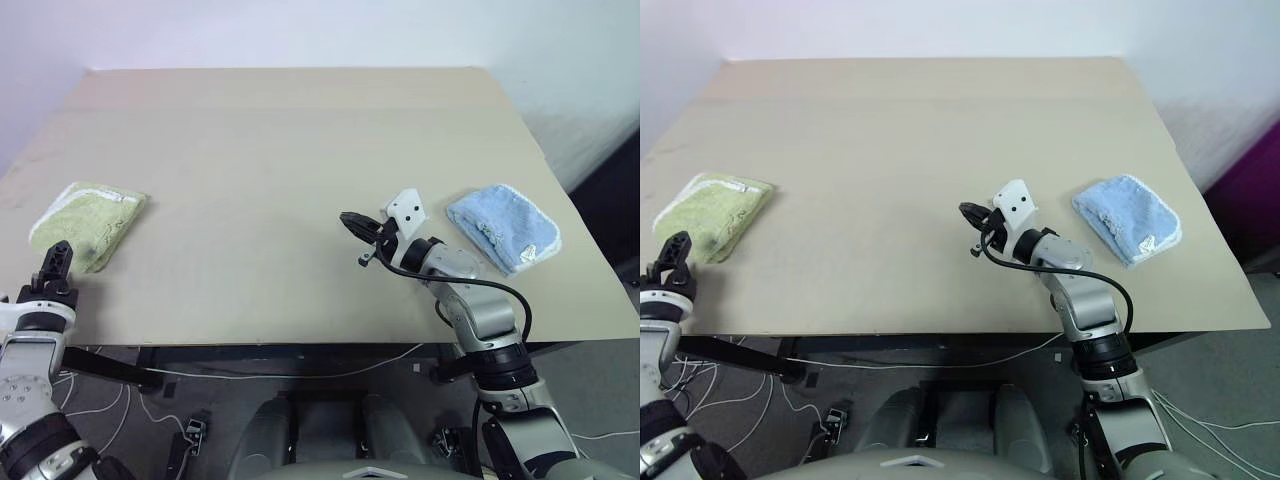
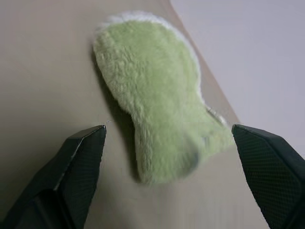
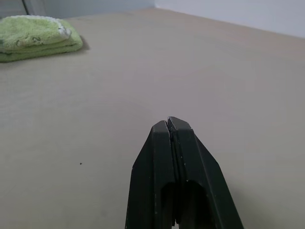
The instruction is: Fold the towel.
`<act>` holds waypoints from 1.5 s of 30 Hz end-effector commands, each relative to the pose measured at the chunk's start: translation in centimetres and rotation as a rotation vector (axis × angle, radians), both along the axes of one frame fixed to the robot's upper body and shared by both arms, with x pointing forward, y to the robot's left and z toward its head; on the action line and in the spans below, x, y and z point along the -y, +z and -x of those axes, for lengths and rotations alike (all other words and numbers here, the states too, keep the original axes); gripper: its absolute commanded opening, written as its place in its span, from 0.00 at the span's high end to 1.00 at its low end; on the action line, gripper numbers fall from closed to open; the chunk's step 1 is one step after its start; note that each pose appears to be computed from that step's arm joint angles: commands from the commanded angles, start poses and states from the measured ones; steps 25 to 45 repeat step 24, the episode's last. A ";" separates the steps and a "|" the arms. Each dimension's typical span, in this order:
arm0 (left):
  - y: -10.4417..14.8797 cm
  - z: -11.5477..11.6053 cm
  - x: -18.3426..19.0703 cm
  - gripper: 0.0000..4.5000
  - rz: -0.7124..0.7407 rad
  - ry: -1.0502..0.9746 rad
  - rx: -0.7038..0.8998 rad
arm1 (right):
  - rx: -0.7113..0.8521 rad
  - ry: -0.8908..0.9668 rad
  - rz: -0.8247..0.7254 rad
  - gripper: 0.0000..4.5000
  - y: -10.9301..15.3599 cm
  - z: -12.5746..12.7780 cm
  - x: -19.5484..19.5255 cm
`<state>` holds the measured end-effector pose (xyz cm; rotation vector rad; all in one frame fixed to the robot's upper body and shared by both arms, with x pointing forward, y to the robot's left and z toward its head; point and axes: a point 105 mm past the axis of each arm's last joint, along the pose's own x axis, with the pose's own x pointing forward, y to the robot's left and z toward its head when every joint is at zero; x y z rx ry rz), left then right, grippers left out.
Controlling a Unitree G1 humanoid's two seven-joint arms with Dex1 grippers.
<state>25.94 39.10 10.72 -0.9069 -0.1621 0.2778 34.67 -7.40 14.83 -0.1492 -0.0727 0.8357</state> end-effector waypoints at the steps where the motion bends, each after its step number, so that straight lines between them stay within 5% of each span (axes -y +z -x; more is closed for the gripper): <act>1: 1.9 -0.2 3.3 0.00 -0.156 -0.153 -0.013 | 0.048 0.014 -0.012 1.00 1.4 0.0 0.2; 6: 2.4 -1.8 10.2 0.00 -0.520 -0.406 -0.108 | 0.064 -0.018 -0.016 1.00 2.1 -0.8 1.3; 12: 4.1 -4.9 16.4 0.00 -0.918 -0.600 -0.005 | 0.105 -0.084 -0.030 1.00 3.3 -1.6 2.6; 24: 5.3 -9.0 19.5 0.00 -0.998 -0.671 0.156 | 0.098 -0.270 -0.059 1.00 2.4 -0.5 6.7; 45: 5.3 -9.0 19.5 0.00 -0.998 -0.671 0.156 | 0.098 -0.270 -0.059 1.00 2.4 -0.5 6.7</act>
